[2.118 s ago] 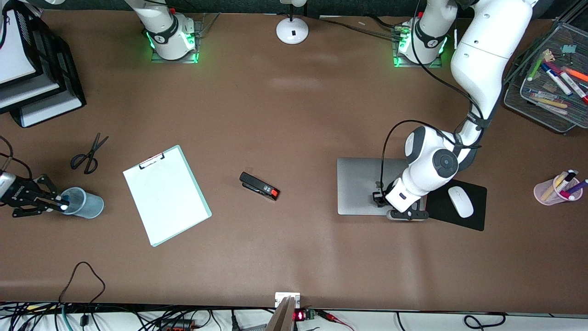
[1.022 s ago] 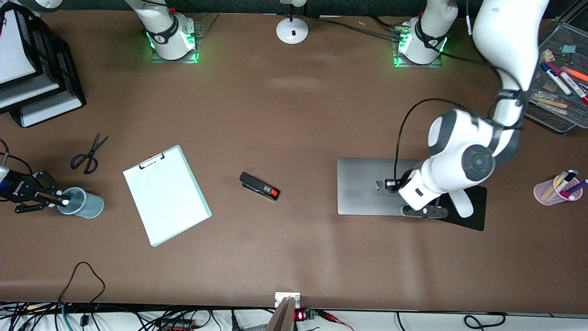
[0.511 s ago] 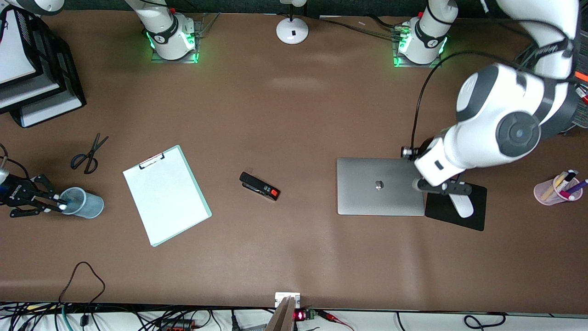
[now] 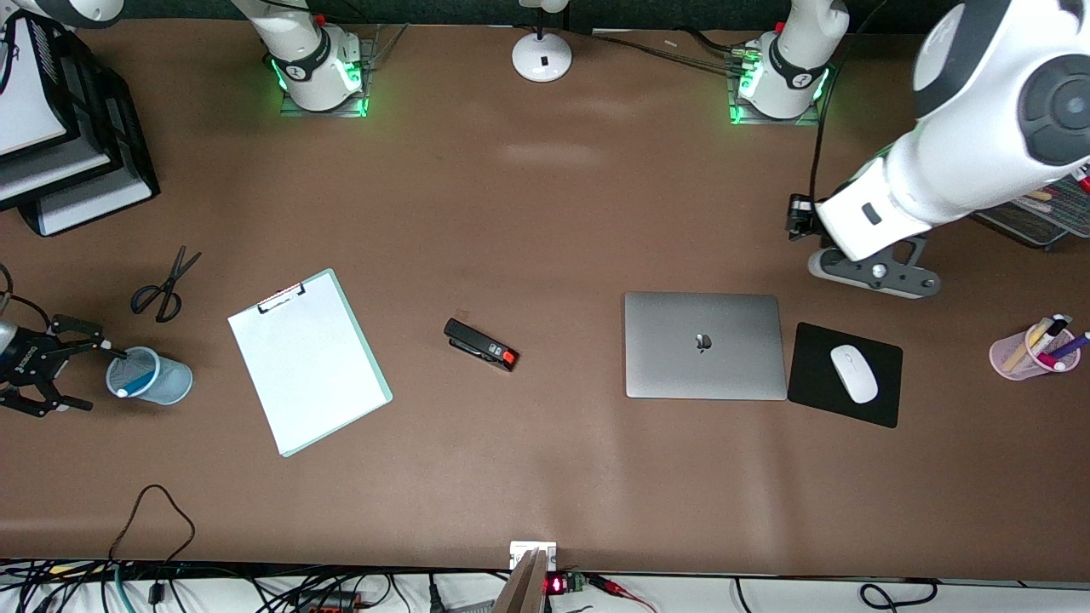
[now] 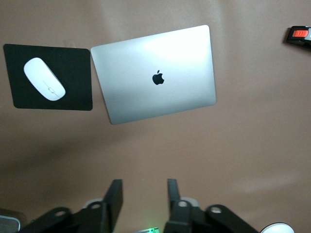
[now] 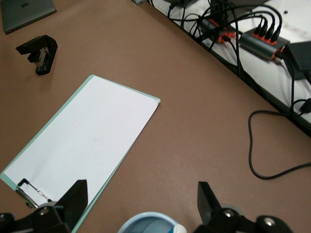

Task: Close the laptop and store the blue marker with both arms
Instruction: 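Raise the left gripper off the closed laptop and withdraw the right gripper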

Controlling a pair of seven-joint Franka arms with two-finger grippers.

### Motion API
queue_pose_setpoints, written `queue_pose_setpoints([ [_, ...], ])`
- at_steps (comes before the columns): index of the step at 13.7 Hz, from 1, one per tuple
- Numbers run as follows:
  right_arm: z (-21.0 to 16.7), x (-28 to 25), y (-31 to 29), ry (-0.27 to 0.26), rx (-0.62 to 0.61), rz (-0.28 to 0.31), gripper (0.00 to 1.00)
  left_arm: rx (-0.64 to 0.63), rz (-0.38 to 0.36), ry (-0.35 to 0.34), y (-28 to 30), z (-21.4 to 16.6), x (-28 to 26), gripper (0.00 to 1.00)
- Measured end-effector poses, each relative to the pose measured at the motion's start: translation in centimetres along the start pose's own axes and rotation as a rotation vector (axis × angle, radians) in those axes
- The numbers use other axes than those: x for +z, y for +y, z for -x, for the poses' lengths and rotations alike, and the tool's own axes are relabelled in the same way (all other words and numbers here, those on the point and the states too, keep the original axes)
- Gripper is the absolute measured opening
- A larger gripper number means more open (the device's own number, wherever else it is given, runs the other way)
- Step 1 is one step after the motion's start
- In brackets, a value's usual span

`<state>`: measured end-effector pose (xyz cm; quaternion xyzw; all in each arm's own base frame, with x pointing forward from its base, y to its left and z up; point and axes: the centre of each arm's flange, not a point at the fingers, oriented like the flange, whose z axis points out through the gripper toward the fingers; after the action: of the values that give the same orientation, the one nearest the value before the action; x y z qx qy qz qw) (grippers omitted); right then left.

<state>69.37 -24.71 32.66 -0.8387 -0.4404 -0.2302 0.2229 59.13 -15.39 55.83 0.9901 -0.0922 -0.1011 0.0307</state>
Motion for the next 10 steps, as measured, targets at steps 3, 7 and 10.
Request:
queue_pose_setpoints([
  [3, -8.0, -0.9, -2.6, -0.159, 0.102, 0.043, 1.00, -0.004, 0.001, -0.009, -0.5, -0.2, 0.4, 0.83],
  [7, -22.1, -2.7, -11.1, -0.386, 0.251, 0.205, 1.00, 0.006, -0.054, -0.004, -0.4, -0.2, 0.5, 1.00],
  [10, -25.6, -2.7, -16.0, -0.485, 0.419, 0.206, 1.00, 0.012, -0.064, -0.004, -0.6, -0.2, 0.5, 1.00],
])
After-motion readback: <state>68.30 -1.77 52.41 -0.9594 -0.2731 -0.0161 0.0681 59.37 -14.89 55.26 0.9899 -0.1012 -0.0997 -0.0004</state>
